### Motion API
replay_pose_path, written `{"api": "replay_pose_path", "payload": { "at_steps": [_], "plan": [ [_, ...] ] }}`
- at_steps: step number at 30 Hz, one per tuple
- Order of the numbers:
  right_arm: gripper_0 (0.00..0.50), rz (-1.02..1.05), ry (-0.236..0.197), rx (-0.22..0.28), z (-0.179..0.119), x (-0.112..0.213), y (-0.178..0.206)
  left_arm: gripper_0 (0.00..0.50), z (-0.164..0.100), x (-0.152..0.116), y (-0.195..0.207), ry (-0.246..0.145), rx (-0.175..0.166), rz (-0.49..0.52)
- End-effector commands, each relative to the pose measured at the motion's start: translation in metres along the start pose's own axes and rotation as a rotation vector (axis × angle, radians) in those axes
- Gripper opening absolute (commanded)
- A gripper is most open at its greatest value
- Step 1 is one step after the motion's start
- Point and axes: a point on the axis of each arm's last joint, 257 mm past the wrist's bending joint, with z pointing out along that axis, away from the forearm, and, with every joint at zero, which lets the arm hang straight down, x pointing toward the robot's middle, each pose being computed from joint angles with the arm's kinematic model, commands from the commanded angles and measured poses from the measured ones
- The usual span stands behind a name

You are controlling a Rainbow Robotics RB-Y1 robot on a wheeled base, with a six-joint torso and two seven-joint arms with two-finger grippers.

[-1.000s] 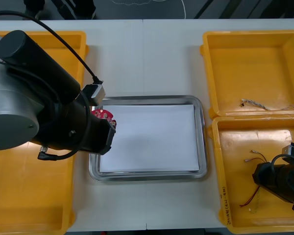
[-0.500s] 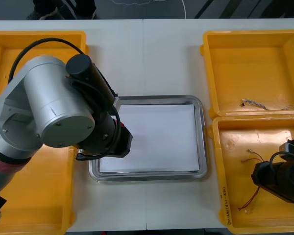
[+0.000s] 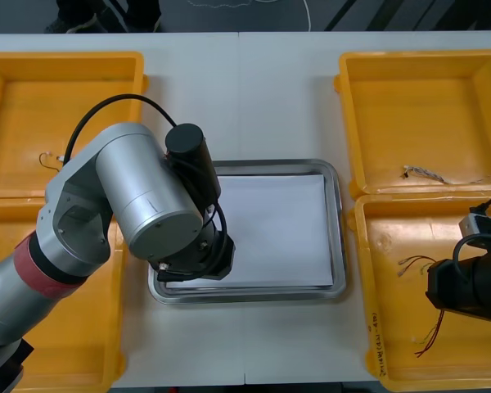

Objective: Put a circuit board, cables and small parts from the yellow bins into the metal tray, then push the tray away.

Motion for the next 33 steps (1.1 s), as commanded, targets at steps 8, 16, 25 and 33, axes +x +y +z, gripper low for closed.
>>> {"api": "replay_pose_path", "payload": {
  "at_steps": [8, 16, 25, 33],
  "plan": [
    [0.000, -0.131, -0.046, -0.066, -0.045, -0.034, 0.036, 0.000, 0.018, -0.019, -0.028, -0.055, 0.019, 0.132],
    [0.000, -0.127, -0.024, -0.061, -0.056, -0.043, 0.046, 0.000, 0.029, -0.018, -0.027, -0.042, 0.004, 0.145],
    [0.000, -0.099, -0.015, -0.097, -0.057, -0.056, 0.065, 0.005, 0.035, -0.015, -0.023, -0.043, -0.003, 0.154],
    [0.000, -0.103, -0.027, -0.134, -0.055, -0.064, 0.086, 0.211, 0.036, -0.013, -0.021, -0.037, -0.007, 0.163]
  ]
}}
